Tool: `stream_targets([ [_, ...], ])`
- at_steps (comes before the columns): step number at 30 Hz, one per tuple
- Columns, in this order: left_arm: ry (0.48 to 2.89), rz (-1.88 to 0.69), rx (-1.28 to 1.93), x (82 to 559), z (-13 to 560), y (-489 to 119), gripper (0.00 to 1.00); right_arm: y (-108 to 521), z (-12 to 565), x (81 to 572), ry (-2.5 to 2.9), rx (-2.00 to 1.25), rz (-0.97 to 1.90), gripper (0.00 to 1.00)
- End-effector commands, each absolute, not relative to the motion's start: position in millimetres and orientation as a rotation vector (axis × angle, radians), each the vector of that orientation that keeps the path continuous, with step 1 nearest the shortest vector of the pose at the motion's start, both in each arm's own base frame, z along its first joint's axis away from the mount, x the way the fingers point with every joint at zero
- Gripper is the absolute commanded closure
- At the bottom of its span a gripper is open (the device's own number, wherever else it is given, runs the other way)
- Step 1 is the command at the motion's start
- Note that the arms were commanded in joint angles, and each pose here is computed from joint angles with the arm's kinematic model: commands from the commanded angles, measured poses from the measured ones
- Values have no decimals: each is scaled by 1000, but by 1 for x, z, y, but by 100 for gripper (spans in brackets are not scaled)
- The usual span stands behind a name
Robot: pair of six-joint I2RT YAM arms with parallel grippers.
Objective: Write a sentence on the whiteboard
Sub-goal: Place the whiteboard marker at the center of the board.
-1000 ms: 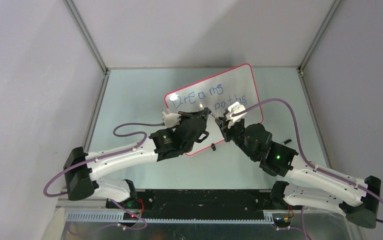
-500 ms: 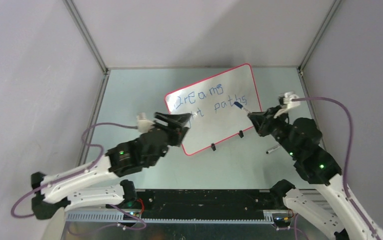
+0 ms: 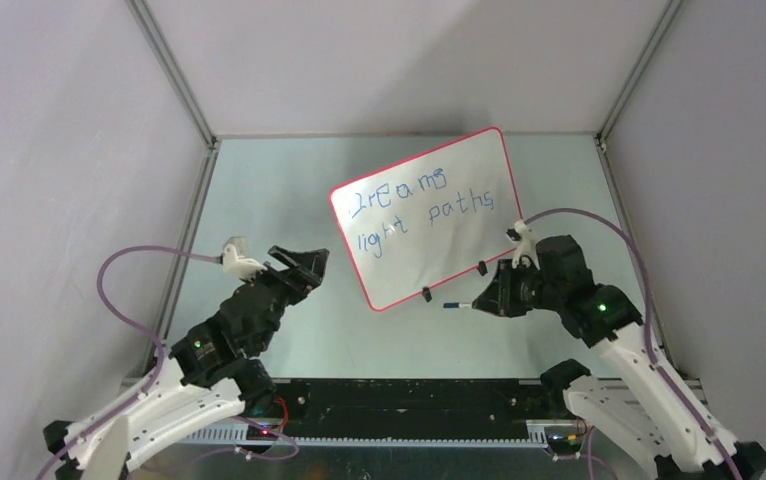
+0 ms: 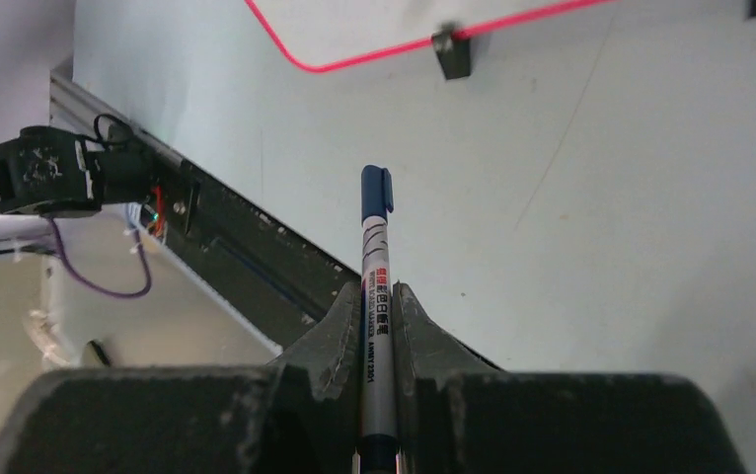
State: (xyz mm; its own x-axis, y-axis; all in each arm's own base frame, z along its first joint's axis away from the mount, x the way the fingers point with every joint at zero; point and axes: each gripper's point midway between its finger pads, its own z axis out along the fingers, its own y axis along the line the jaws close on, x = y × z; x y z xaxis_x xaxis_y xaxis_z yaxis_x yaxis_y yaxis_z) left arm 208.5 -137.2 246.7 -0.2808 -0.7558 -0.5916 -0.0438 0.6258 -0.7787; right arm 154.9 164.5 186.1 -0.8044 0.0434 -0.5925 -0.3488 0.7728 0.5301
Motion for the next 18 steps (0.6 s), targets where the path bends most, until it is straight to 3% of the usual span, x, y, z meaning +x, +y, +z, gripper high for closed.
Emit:
stream_targets([
  [1,1700,-684,-337,218,242,-132,14,191,170,155,2444,-208,1051,100],
  [3,1725,-656,-296,223,232,-129,11,199,160,159,2463,-187,1116,100],
  [9,1818,-530,-259,241,204,-115,5,195,132,175,2516,-79,1144,74],
  [11,1828,-489,-269,247,199,-108,4,188,128,182,2516,-42,1102,43],
  [12,1830,-459,-283,250,197,-102,3,184,128,185,2508,-23,1072,12],
  [13,1829,-444,-289,252,195,-99,2,177,130,191,2485,3,1032,6],
  [15,1815,-378,-319,256,194,-86,1,166,136,201,2442,39,959,1],
  [18,1782,-293,-353,258,194,-70,0,143,146,217,2380,112,812,1],
])
